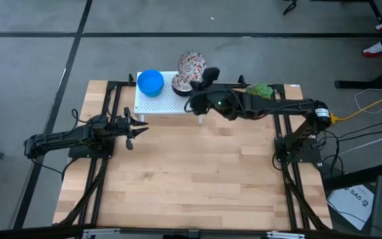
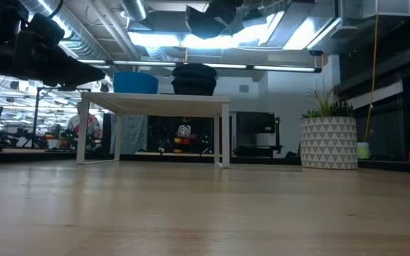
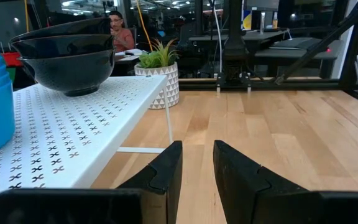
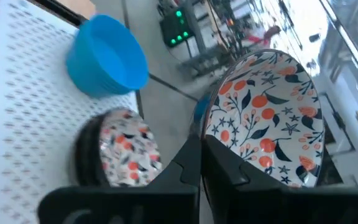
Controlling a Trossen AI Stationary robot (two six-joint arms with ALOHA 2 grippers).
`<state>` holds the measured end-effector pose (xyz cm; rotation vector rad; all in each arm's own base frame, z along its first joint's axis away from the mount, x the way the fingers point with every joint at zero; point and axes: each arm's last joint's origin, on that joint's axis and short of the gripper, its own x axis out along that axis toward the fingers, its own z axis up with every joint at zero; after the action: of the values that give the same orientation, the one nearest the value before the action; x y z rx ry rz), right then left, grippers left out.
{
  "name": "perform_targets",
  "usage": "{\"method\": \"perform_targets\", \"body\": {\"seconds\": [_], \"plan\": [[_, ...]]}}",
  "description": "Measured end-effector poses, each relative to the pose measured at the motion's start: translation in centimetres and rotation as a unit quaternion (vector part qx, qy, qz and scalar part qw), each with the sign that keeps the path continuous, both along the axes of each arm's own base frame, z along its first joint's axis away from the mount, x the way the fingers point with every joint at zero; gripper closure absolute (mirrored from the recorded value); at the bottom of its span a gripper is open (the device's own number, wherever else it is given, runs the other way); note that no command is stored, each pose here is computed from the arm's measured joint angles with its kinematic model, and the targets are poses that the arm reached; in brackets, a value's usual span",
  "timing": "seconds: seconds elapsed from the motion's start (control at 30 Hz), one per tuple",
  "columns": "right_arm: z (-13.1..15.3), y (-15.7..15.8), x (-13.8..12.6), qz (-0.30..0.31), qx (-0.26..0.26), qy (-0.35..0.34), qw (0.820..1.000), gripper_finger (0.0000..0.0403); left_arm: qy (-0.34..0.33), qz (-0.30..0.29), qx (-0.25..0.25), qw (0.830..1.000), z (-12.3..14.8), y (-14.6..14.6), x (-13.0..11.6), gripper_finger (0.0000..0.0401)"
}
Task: Pick & Place Mini bowls
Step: Stack the patterned black bowl on the patterned black bowls on the shelf
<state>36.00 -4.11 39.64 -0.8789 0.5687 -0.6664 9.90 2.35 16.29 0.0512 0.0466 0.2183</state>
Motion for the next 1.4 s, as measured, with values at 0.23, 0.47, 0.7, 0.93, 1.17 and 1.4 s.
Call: {"method": "perform_targets", "body": {"seconds": [0.23,0.47,0.7,0.93,1.17,1.4], "plan": [[1.7,-2.0,-1.2,-0.037,0.042,0.008,0.998,0.0392,0.000,0.000,0.000,1.000,0.0,0.0,0.0,0.0315],[2.7,-3.3,-1.9,-0.041,0.096,0.004,0.995,0.0392,0.000,0.000,0.000,1.000,0.0,0.0,0.0,0.0315],[2.4,-3.9,0.0,-0.028,0.110,0.029,0.993,0.0392,0.000,0.000,0.000,1.000,0.0,0.0,0.0,0.0315],[2.4,-5.3,2.5,0.002,0.151,0.067,0.986,0.0392,0.000,0.000,0.000,1.000,0.0,0.0,0.0,0.0315],[2.6,-7.2,3.8,0.003,0.197,0.084,0.977,0.0392,0.000,0.000,0.000,1.000,0.0,0.0,0.0,0.0315],[1.3,-8.4,3.8,-0.010,0.252,0.118,0.960,0.0392,0.000,0.000,0.000,1.000,0.0,0.0,0.0,0.0315]]}}
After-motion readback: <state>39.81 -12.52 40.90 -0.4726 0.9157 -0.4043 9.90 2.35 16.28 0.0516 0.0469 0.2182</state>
